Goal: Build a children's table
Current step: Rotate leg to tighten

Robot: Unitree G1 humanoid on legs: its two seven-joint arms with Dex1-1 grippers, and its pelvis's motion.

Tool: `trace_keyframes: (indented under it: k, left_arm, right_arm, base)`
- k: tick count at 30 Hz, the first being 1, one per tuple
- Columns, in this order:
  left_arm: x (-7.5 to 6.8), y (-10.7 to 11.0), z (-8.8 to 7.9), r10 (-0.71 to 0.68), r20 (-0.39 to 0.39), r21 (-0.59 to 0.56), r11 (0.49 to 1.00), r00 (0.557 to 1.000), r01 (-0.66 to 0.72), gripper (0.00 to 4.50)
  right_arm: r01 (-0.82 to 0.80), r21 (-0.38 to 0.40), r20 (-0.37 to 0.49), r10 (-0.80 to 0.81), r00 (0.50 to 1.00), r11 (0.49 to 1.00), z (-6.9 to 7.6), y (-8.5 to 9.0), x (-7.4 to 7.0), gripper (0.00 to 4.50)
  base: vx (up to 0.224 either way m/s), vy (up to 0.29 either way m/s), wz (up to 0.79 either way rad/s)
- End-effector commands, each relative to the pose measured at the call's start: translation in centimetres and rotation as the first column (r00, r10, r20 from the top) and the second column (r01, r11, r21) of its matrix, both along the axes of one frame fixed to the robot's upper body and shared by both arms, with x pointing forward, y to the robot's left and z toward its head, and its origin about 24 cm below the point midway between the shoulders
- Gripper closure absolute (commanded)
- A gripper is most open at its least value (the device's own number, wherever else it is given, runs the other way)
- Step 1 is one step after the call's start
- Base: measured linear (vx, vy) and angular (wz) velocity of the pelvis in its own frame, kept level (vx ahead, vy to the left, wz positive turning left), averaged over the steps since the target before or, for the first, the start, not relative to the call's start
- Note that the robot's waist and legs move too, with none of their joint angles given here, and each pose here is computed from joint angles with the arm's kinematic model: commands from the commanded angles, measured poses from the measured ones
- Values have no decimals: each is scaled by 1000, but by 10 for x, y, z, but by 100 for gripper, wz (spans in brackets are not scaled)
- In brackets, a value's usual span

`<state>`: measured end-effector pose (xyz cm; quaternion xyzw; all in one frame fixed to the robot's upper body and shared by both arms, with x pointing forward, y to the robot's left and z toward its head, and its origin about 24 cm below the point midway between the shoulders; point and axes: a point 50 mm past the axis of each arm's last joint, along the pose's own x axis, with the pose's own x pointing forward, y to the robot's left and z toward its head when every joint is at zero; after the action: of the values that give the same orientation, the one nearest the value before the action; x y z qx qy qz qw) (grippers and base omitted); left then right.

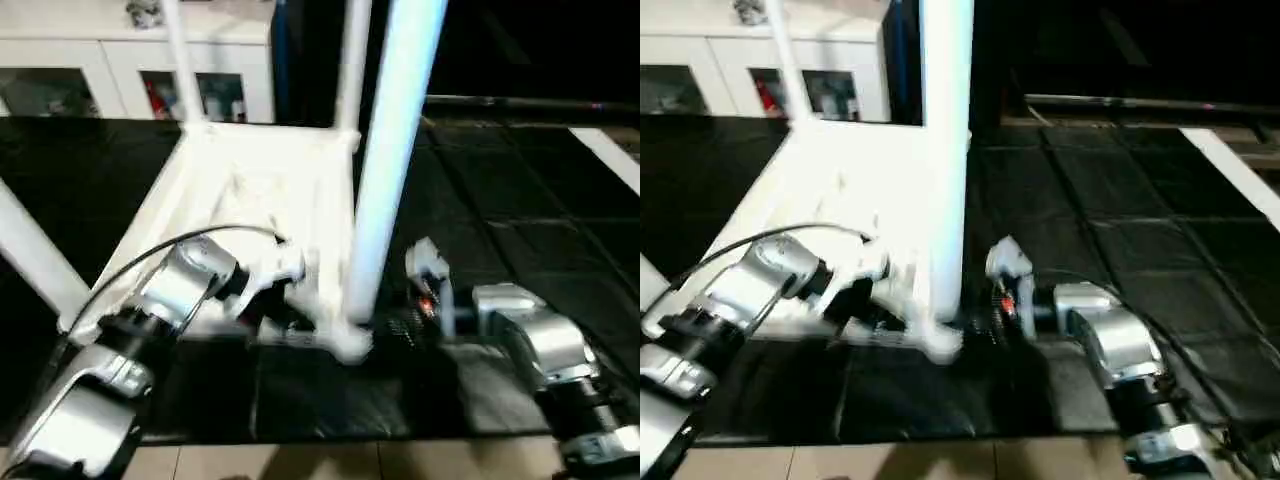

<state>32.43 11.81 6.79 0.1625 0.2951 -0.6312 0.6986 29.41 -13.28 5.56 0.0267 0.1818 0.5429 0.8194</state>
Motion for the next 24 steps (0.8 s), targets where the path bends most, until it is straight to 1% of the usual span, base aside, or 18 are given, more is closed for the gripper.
trace_keyframes:
  k: [1, 2, 3, 5, 6, 7, 8, 10, 12, 13, 14, 16, 18, 19, 21, 22, 23, 24]
  left_arm:
    - [5, -45, 9, 50, 15, -144, 989, 999, -47, 450]
    - [5, -45, 9, 50, 15, -144, 989, 999, -47, 450]
    - [7, -53, 9, 95, 12, -166, 982, 995, -91, 450]
    - [11, -70, 7, 193, 12, -208, 960, 981, -186, 450]
    - [11, -70, 7, 193, 12, -208, 960, 981, -186, 450]
    - [14, -78, 6, 260, 14, -230, 940, 965, -250, 450]
    - [14, -78, 6, 261, 14, -230, 940, 965, -251, 450]
    - [17, -83, 6, 313, 20, -241, 923, 950, -299, 450]
    - [19, -84, 8, 332, 31, -241, 918, 943, -315, 450]
    - [19, -81, 8, 324, 49, -229, 925, 945, -305, 450]
    - [19, -81, 8, 324, 49, -229, 925, 945, -305, 450]
    - [18, -78, 8, 302, 61, -215, 935, 951, -283, 450]
    - [18, -74, 8, 278, 70, -201, 944, 958, -260, 450]
    - [16, -69, 7, 242, 81, -186, 957, 967, -224, 450]
    - [16, -67, 7, 226, 84, -182, 961, 971, -208, 450]
    - [14, -61, 7, 189, 88, -179, 969, 978, -171, 450]
    - [14, -61, 7, 189, 88, -179, 969, 978, -171, 450]
    - [13, -58, 7, 161, 85, -174, 974, 983, -145, 450]
  right_arm:
    - [119, -25, -34, -120, 992, 993, -13, 26, 3, 249]
    - [119, -25, -34, -120, 992, 993, -13, 26, 3, 252]
    - [171, -37, -40, -172, 984, 985, -16, 31, 5, 253]
    - [319, -59, -44, -322, 946, 946, -19, 43, 14, 254]
    - [319, -59, -44, -322, 946, 946, -19, 43, 14, 254]
    - [416, -77, -44, -420, 907, 906, -19, 50, 21, 254]
    - [417, -77, -44, -421, 906, 906, -19, 50, 21, 254]
    - [458, -62, -34, -460, 887, 887, -15, 57, 25, 254]
    - [450, -47, -13, -451, 893, 892, -12, 61, 26, 254]
    - [437, -34, -10, -437, 899, 899, -11, 61, 25, 202]
    - [437, -34, -10, -437, 899, 899, -11, 61, 25, 189]
    - [423, -19, -13, -424, 906, 906, -10, 58, 24, 180]
    - [406, -17, -8, -407, 914, 914, -10, 54, 23, 153]
    - [374, -36, 8, -374, 927, 927, -11, 47, 20, 145]
    - [357, -49, 15, -357, 934, 933, -11, 43, 19, 134]
    - [329, -73, 26, -328, 944, 941, -13, 32, 18, 109]
    - [329, -73, 26, -328, 944, 941, -13, 32, 18, 100]
    - [312, -71, 23, -312, 950, 947, -12, 25, 17, 100]
  base:
    - [0, 0, 0]
    - [0, 0, 0]
    - [0, 0, 0]
    - [0, 0, 0]
    - [0, 0, 0]
    - [0, 0, 0]
    - [0, 0, 0]
    - [0, 0, 0]
    - [0, 0, 0]
    - [0, 0, 0]
    - [0, 0, 0]
    - [0, 0, 0]
    - [0, 0, 0]
    - [0, 0, 0]
    - [0, 0, 0]
    - [0, 0, 0]
    - [0, 0, 0]
    - [0, 0, 0]
